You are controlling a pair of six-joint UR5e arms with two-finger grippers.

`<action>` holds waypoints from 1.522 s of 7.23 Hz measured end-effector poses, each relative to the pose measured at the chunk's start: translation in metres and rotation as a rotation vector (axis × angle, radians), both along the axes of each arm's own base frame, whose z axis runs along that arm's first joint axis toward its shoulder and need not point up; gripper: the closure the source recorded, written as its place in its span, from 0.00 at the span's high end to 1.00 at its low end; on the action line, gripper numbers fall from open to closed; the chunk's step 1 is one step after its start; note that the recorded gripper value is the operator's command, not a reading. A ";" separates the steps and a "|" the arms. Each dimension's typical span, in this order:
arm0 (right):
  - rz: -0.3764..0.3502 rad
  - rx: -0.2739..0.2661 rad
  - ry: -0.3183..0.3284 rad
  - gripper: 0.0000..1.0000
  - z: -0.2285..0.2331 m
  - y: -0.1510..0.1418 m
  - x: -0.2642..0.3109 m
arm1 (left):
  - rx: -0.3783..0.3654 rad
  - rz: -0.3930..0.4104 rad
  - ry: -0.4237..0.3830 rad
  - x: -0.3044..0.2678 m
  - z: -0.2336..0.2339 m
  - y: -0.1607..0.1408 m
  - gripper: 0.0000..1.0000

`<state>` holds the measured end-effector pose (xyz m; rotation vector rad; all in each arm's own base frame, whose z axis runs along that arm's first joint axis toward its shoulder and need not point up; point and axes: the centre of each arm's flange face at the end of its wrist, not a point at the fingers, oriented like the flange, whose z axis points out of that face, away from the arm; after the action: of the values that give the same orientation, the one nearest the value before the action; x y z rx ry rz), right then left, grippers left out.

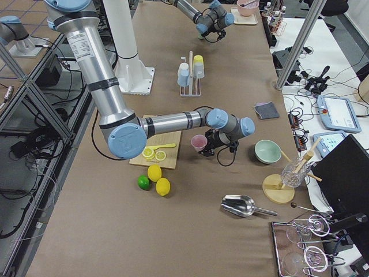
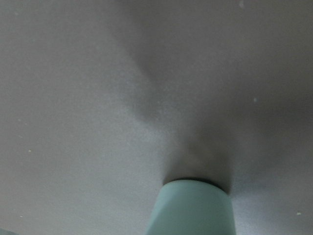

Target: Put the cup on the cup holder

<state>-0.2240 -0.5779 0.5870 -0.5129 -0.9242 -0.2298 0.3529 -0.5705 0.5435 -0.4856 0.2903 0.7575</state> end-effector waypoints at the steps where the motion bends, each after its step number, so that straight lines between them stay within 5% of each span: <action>1: 0.013 0.041 -0.019 0.31 -0.003 -0.005 0.007 | -0.003 0.003 -0.003 0.002 0.001 0.002 0.97; 5: 0.072 0.193 -0.127 0.29 -0.028 -0.026 0.032 | -0.024 0.010 -0.021 0.000 0.016 0.010 0.97; 7: 0.095 0.270 -0.220 0.29 -0.047 -0.035 0.037 | -0.034 0.009 -0.031 0.001 0.020 0.013 0.50; 11: 0.111 0.475 -0.373 0.29 -0.079 -0.046 0.049 | -0.028 -0.039 -0.050 0.000 0.012 0.010 0.47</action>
<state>-0.1750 -0.6241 0.5076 0.0253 -1.2105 -0.4404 0.3530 -0.5606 0.5553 -0.5230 0.2632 0.7030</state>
